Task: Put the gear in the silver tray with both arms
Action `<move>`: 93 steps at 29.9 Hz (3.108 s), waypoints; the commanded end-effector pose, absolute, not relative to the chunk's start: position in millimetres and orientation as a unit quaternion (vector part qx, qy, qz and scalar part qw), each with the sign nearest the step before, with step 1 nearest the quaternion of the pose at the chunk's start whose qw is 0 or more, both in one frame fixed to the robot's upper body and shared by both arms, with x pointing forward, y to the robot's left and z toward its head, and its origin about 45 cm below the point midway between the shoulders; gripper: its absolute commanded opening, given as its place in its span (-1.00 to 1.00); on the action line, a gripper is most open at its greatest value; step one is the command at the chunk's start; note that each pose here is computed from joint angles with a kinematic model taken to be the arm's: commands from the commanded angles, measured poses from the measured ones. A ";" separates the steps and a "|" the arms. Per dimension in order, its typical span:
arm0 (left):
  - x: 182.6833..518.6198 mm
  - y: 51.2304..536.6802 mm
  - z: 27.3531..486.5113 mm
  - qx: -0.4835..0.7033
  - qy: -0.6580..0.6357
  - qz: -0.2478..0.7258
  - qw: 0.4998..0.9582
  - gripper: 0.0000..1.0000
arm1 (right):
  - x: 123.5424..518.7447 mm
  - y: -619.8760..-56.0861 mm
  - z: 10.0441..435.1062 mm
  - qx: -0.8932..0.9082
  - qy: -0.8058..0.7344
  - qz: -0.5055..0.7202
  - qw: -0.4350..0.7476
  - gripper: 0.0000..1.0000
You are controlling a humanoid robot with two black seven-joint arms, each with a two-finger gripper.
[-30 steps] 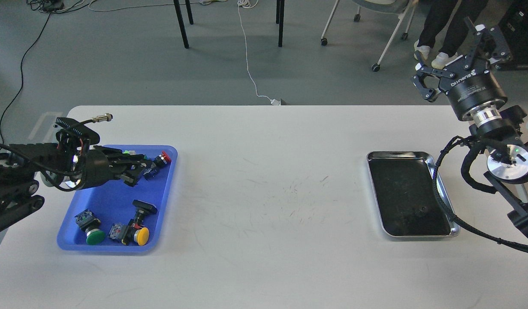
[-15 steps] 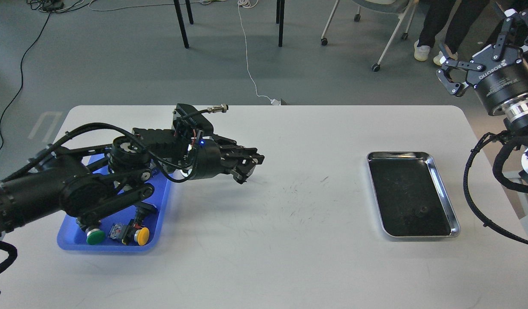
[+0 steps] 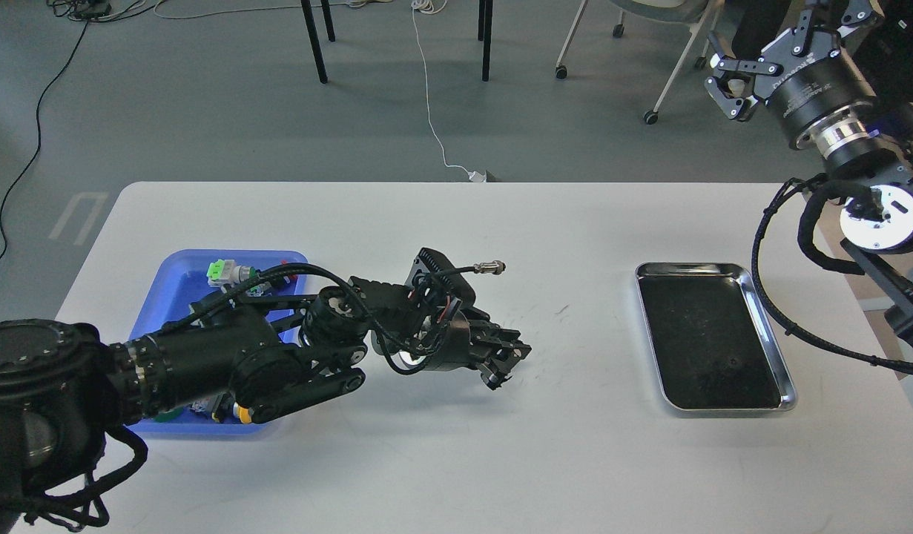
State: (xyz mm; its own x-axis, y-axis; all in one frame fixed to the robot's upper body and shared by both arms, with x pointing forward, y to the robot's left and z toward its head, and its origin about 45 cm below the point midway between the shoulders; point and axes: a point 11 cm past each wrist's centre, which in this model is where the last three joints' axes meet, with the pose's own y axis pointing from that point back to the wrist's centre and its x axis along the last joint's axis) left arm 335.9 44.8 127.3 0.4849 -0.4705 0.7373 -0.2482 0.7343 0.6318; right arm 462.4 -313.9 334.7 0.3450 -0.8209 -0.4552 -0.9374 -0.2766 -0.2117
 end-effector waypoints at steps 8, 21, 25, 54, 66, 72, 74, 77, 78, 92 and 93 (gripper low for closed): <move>321.5 36.7 112.7 0.359 -0.500 -0.097 0.782 -0.56 | 465.1 -302.9 327.4 -0.790 0.553 0.139 0.226 0.98; 318.2 24.9 118.4 0.345 -0.499 -0.094 0.790 0.12 | 464.6 -304.9 327.9 -0.789 0.555 0.138 0.225 0.98; 319.3 24.8 123.7 0.339 -0.500 -0.091 0.791 0.22 | 465.3 -305.6 328.8 -0.788 0.556 0.137 0.225 0.97; 467.6 317.7 327.1 -0.149 0.059 0.550 0.820 0.95 | 464.9 -213.3 368.4 -0.916 0.364 -0.129 -0.111 0.97; 454.1 364.3 301.8 -0.177 0.106 0.597 0.775 0.95 | 421.1 -113.9 284.1 -0.886 0.090 -0.297 -0.344 0.95; 444.3 381.1 287.4 -0.185 0.134 0.608 0.760 0.95 | 386.8 -99.7 225.1 -0.831 -0.044 -0.358 -0.423 0.95; 441.3 385.0 284.0 -0.190 0.141 0.609 0.757 0.95 | 379.8 -105.8 212.3 -0.814 -0.075 -0.369 -0.442 0.94; 438.7 389.3 280.8 -0.194 0.148 0.612 0.752 0.95 | 375.6 -117.1 198.9 -0.788 -0.102 -0.396 -0.460 0.88; 438.3 390.2 280.5 -0.193 0.148 0.613 0.752 0.95 | 372.0 -119.2 194.5 -0.785 -0.108 -0.399 -0.461 0.82; 437.1 396.6 283.2 -0.194 0.142 0.618 0.748 0.95 | 346.7 -149.0 164.9 -0.767 -0.160 -0.381 -0.491 0.36; 436.8 398.5 284.2 -0.193 0.141 0.619 0.748 0.95 | 346.2 -150.8 164.2 -0.766 -0.161 -0.381 -0.493 0.33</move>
